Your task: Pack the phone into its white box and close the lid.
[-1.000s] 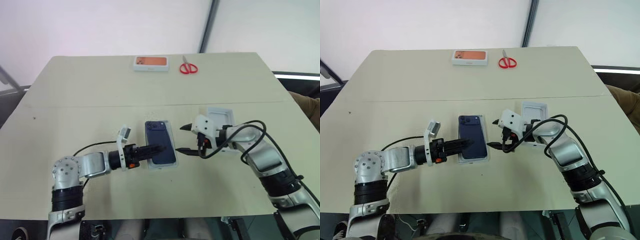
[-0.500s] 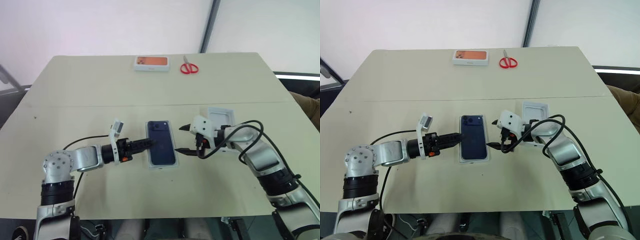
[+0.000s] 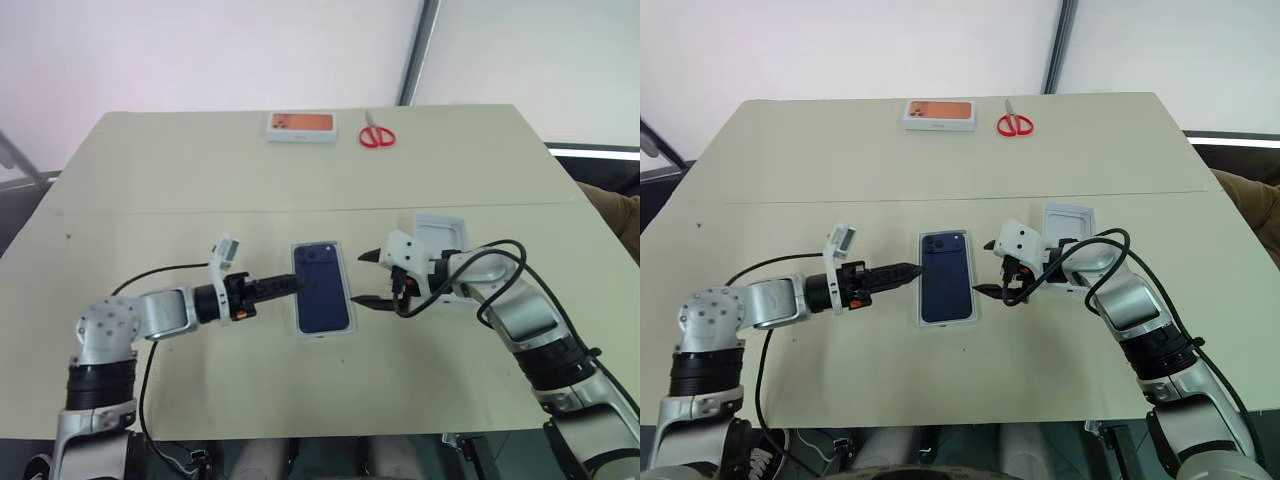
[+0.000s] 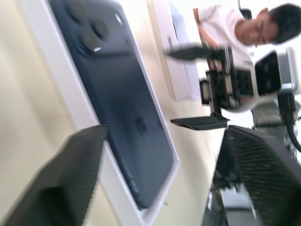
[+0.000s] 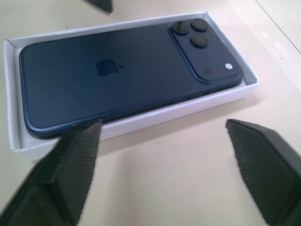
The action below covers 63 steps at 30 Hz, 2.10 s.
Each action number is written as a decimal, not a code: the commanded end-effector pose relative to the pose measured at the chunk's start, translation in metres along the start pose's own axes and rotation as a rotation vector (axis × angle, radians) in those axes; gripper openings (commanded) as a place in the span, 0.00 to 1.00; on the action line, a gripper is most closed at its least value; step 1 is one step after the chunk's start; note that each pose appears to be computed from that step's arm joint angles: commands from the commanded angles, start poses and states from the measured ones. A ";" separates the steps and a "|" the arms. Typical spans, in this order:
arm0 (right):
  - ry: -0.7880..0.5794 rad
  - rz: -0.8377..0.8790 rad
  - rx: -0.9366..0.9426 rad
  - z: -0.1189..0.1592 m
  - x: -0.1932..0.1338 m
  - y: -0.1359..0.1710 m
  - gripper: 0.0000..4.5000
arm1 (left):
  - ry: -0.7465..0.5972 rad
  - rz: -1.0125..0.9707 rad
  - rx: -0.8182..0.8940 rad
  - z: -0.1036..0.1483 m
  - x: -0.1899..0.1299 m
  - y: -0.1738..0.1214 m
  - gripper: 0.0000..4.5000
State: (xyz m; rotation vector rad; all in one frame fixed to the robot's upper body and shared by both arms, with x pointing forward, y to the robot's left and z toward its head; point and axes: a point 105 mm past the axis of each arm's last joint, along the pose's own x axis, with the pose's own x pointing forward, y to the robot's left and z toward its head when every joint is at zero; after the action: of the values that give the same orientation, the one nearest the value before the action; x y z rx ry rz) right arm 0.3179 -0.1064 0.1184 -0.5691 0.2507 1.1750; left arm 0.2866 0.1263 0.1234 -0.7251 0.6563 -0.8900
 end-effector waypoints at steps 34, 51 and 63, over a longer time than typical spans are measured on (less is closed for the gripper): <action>0.052 -0.067 -0.083 -0.006 -0.001 -0.011 0.01 | 0.045 0.118 0.155 -0.005 0.079 0.024 0.01; 0.150 -0.139 -0.081 -0.031 -0.031 -0.025 0.01 | 0.143 -0.022 0.213 -0.030 0.118 0.001 0.01; 0.171 -0.130 -0.054 -0.038 -0.038 -0.022 0.01 | 0.140 -0.026 0.242 -0.024 0.125 0.000 0.01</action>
State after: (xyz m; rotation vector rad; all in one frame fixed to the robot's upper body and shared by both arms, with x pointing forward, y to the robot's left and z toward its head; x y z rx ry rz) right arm 0.3294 -0.1686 0.1014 -0.7280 0.3729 0.9906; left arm 0.3365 0.0332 0.0820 -0.4530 0.6382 -0.9466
